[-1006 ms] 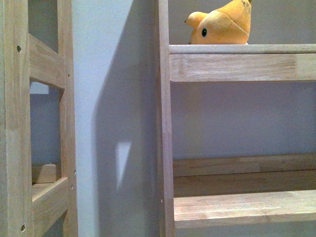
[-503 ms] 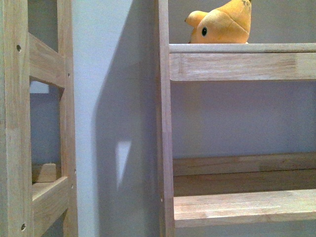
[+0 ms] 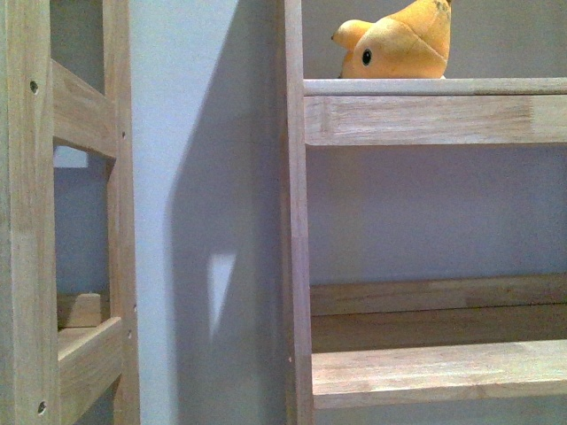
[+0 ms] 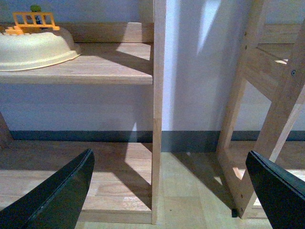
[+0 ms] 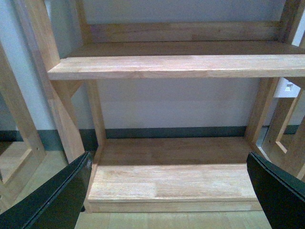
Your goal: Put away toys
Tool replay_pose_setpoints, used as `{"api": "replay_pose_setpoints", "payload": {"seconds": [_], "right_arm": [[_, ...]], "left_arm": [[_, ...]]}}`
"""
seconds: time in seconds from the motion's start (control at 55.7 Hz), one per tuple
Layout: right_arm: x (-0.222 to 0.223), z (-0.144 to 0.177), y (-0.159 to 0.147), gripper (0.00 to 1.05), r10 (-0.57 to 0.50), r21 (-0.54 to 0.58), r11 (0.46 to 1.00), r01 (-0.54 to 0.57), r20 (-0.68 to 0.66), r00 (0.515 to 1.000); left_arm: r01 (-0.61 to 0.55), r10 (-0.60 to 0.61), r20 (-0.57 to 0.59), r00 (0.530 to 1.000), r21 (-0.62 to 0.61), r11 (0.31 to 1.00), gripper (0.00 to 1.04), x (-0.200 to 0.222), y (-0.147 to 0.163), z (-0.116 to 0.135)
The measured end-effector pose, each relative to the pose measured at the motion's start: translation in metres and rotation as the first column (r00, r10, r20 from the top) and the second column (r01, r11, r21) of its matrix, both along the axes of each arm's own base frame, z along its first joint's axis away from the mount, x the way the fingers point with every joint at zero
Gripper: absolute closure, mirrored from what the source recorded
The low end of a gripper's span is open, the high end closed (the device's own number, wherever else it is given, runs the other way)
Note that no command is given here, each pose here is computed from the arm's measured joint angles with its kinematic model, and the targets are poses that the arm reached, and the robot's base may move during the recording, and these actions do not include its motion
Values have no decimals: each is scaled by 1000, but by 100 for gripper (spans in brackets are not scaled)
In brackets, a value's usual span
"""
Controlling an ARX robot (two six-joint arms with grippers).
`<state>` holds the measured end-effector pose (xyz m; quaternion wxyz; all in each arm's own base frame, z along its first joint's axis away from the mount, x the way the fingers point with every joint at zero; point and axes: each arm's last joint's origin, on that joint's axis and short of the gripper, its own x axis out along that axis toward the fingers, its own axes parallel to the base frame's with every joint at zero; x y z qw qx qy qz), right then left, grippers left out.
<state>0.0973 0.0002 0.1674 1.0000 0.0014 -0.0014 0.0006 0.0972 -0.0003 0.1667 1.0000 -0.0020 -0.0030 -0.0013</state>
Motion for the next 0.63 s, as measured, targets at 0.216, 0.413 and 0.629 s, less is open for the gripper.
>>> {"api": "replay_pose_setpoints", "payload": {"seconds": [0.216,0.413,0.629], "right_arm": [[0,0,0,7,0,0,1000,0,0,1000],[0,0,0,7,0,0,1000,0,0,1000],[0,0,0,7,0,0,1000,0,0,1000]], "left_arm": [[0,0,0,1000,0,1000,6,0,0,0],[0,0,0,1000,0,1000,6,0,0,0],[0,0,0,1000,0,1000,6,0,0,0]]}}
